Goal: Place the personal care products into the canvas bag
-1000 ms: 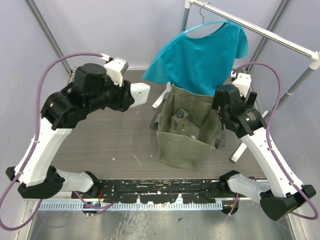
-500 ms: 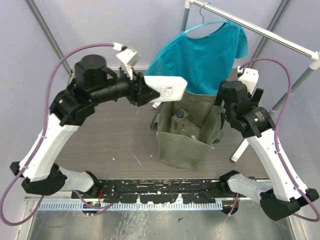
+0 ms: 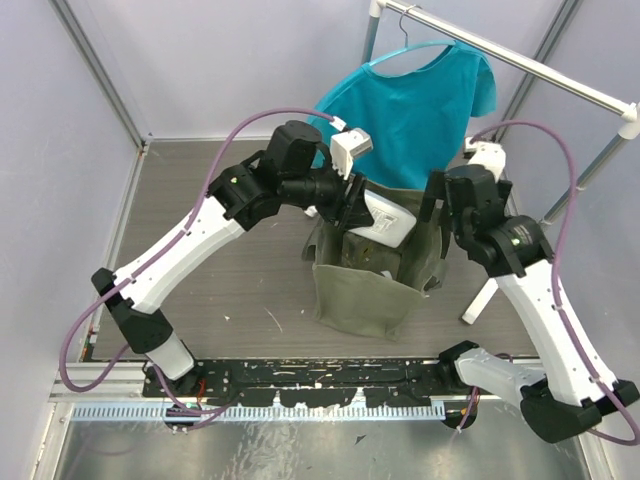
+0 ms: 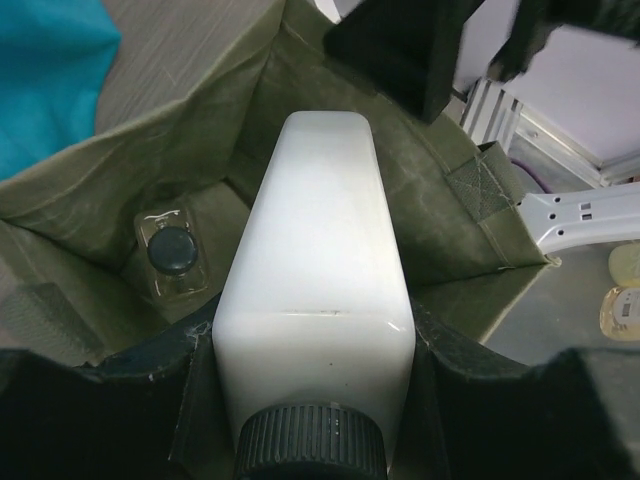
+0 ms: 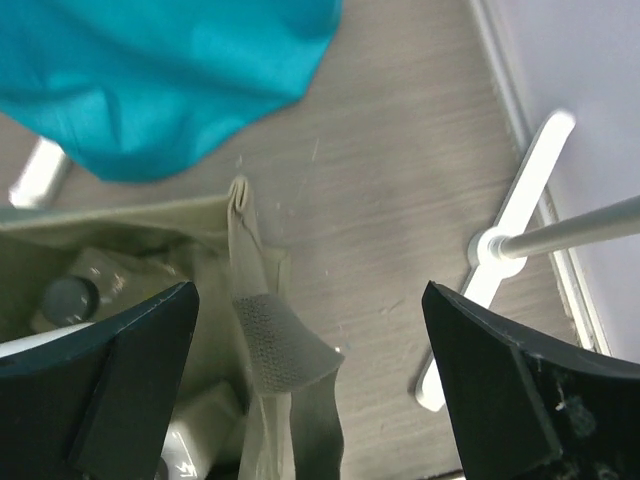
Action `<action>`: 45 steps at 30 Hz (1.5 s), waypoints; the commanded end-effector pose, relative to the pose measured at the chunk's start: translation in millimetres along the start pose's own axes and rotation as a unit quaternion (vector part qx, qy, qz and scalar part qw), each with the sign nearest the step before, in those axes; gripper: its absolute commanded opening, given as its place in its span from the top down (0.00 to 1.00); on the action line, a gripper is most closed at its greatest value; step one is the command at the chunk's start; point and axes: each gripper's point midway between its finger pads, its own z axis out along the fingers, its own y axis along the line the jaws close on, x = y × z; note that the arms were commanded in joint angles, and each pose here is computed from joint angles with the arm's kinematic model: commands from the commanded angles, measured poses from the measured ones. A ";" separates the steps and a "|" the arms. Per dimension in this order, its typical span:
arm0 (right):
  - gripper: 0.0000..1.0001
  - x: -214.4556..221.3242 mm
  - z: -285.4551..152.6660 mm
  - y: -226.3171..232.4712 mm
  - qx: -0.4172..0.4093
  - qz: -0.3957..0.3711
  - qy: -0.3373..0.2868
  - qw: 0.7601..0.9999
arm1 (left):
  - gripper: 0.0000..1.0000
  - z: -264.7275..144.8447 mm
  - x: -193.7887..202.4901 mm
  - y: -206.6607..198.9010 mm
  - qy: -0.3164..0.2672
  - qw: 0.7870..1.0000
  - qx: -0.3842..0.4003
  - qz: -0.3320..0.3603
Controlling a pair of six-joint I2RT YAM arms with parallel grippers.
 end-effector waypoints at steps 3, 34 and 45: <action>0.00 55.0 15.9 1.4 0.008 -0.027 0.086 0.996 | 1.00 -6.1 -46.4 -29.5 -0.075 0.995 0.053 0.042; 0.00 54.3 6.3 -47.0 0.123 -0.054 0.074 0.988 | 1.00 95.6 23.2 22.2 0.083 0.984 -0.080 0.135; 0.00 61.5 6.0 -46.2 0.117 -0.039 0.079 0.989 | 1.00 115.3 44.4 44.0 0.136 0.975 -0.118 0.132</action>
